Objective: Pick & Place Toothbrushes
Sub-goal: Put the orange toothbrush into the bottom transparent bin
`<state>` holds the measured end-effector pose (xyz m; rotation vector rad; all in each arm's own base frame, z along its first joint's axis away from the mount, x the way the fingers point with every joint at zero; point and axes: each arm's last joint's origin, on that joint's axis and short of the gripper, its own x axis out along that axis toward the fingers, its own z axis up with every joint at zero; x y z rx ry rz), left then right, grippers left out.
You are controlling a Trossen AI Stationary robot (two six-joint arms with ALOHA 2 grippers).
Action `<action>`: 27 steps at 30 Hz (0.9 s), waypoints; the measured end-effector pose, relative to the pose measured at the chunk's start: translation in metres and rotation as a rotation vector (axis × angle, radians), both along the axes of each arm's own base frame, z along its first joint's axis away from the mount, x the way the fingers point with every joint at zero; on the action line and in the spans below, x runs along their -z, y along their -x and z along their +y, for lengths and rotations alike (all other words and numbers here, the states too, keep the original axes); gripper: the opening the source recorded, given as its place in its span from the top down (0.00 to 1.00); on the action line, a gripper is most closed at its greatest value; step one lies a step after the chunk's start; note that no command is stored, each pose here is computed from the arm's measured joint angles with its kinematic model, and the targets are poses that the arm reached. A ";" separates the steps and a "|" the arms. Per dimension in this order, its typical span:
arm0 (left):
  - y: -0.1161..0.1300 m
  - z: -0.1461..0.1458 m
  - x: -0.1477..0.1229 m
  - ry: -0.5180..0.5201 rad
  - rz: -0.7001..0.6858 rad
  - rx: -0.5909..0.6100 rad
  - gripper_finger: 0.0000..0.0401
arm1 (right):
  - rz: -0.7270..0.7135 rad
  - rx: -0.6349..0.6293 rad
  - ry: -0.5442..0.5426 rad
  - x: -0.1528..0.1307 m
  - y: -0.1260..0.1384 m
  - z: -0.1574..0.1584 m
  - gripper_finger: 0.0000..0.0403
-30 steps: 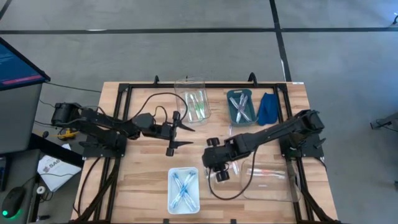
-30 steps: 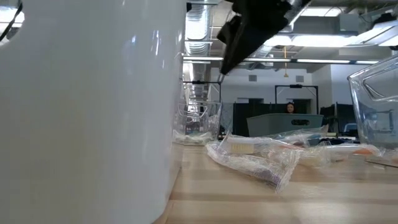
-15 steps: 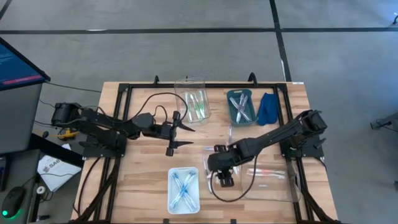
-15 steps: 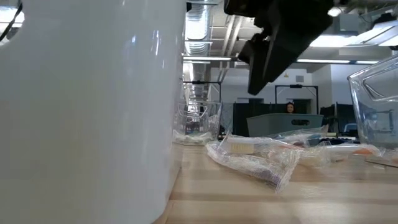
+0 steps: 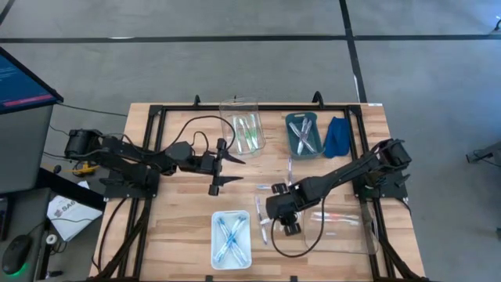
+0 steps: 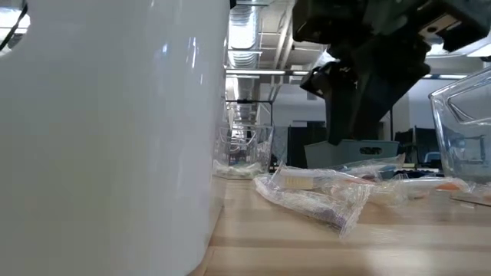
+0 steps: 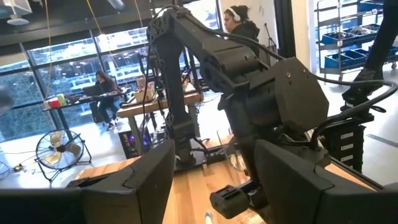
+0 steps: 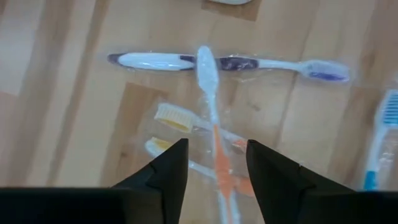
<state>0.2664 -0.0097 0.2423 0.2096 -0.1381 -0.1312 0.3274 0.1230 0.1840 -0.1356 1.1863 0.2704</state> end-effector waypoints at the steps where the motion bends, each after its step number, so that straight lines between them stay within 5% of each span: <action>1: 0.000 0.001 0.000 0.000 0.000 -0.002 0.46 | -0.004 -0.003 0.012 0.000 0.000 0.000 0.61; 18: 0.000 0.001 0.001 0.011 0.007 -0.001 0.46 | -0.042 0.008 0.034 0.011 0.006 0.008 0.50; 27: 0.000 0.001 0.000 0.024 0.006 0.000 0.46 | -0.070 0.000 0.012 0.019 0.000 0.014 0.52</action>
